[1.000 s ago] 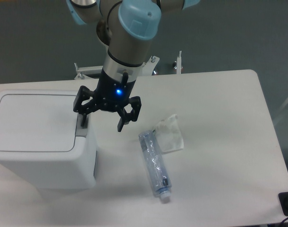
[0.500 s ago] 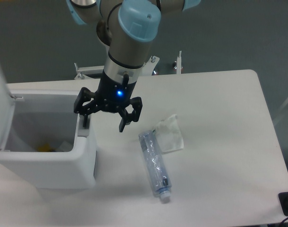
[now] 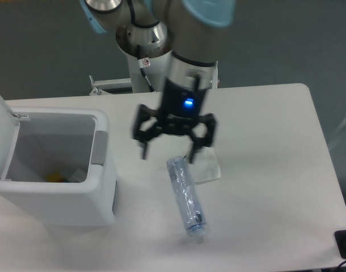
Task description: Open the trash can
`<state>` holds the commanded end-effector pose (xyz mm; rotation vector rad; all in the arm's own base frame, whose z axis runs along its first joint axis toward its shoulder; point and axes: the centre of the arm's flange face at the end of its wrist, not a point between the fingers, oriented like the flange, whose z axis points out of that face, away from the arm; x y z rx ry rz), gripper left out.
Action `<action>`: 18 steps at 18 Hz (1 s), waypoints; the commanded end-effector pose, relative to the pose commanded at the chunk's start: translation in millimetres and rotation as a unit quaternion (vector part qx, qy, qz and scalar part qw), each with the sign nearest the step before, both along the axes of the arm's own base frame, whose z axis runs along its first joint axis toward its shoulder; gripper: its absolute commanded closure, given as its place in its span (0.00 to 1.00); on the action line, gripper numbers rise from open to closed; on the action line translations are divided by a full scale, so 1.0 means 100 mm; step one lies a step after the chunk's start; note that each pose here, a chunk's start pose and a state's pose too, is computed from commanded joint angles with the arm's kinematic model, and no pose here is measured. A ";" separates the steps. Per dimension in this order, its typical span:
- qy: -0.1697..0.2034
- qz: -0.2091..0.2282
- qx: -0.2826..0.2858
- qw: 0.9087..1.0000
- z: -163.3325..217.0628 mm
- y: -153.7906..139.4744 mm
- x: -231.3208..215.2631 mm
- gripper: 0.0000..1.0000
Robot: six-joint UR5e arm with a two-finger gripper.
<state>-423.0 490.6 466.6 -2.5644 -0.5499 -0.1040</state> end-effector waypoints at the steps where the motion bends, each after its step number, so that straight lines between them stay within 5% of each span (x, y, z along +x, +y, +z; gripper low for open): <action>1: 0.002 -0.004 -0.017 1.000 -0.16 -0.03 -0.10 0.00; 5: 0.031 -0.041 -0.117 0.992 -0.86 -0.07 -0.44 0.00; 13: 0.060 -0.108 -0.159 0.979 -1.50 -0.38 -1.14 0.00; 18: 0.112 -0.224 -0.217 0.944 -1.49 -0.72 -1.37 0.00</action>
